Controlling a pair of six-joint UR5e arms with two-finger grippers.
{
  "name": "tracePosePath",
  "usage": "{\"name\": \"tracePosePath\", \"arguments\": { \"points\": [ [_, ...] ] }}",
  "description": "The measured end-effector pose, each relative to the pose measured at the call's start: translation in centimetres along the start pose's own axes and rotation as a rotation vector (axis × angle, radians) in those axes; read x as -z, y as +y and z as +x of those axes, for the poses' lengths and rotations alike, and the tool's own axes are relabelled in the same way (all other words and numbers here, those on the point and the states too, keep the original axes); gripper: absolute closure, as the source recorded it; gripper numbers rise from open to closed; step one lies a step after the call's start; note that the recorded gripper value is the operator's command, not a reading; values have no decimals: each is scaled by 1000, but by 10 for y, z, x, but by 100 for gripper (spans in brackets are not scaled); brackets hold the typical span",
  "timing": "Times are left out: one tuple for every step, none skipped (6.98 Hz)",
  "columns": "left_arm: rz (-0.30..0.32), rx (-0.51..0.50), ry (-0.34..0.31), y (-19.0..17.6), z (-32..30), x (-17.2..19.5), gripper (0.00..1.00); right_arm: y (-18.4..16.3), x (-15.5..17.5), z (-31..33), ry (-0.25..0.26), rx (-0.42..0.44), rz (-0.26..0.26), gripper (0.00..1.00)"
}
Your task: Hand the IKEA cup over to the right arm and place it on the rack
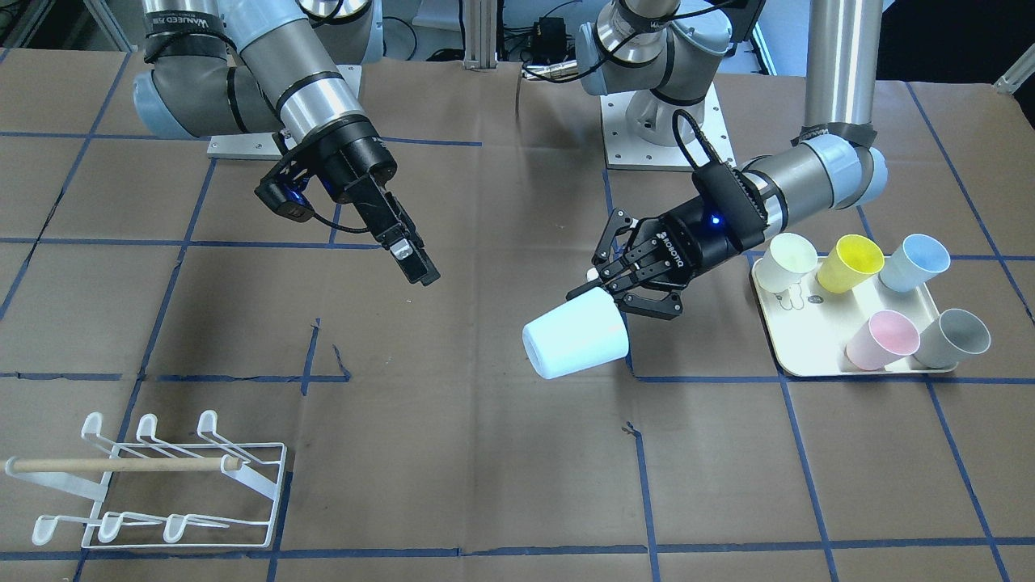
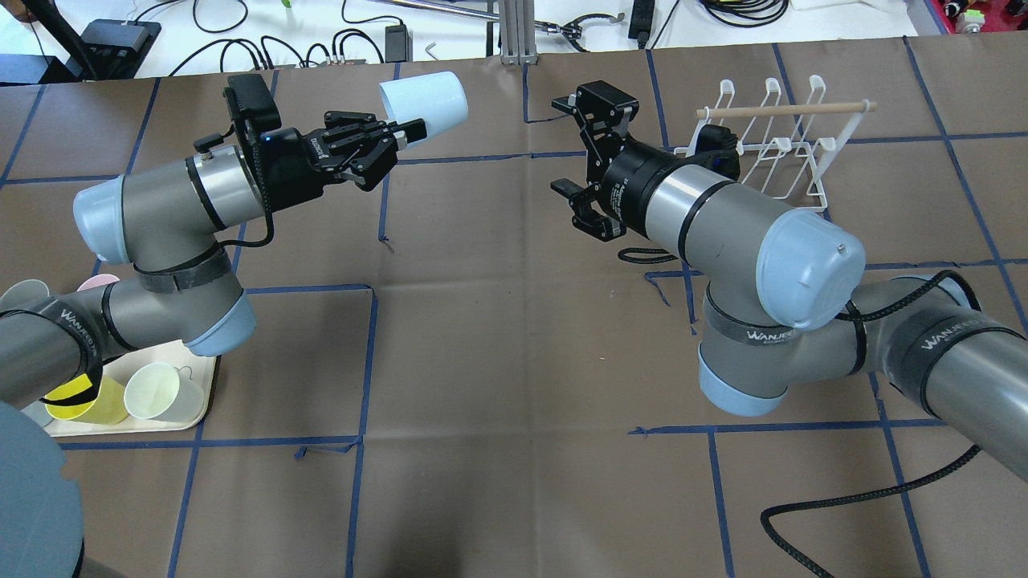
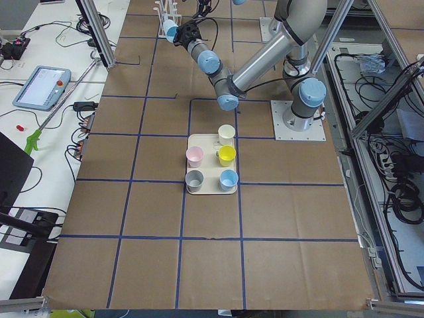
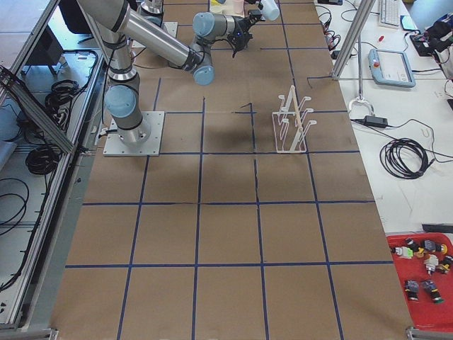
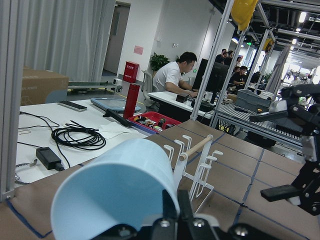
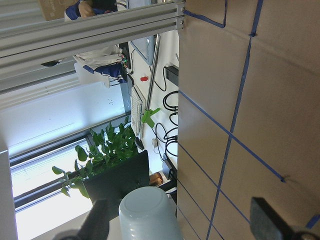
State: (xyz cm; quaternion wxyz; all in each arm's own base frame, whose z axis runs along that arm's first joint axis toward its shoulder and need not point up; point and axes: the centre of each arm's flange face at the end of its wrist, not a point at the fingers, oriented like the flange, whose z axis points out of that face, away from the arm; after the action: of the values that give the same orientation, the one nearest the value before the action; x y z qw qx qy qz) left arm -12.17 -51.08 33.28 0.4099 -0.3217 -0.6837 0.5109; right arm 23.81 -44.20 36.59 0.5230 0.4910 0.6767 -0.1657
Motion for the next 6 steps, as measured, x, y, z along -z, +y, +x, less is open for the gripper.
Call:
{"name": "tracePosePath", "arguments": {
  "points": [
    [2,-10,18,0,10,-8,96,-3,-3,2,5,-3,17,0],
    [-1,-17,33,-1,18,-15,96,-6,-6,3,6,-1,45,0],
    [-3,-20,43,-1,22,-19,95,-5,-9,-1,0,12,55,0],
    [-6,-21,54,-1,27,-23,95,1,-12,-6,-8,29,49,1],
    [-11,-23,66,0,34,-30,95,9,-18,-10,-10,47,34,1],
    [-16,-26,68,0,37,-34,95,17,-23,-13,-10,66,19,1]
  ]
}}
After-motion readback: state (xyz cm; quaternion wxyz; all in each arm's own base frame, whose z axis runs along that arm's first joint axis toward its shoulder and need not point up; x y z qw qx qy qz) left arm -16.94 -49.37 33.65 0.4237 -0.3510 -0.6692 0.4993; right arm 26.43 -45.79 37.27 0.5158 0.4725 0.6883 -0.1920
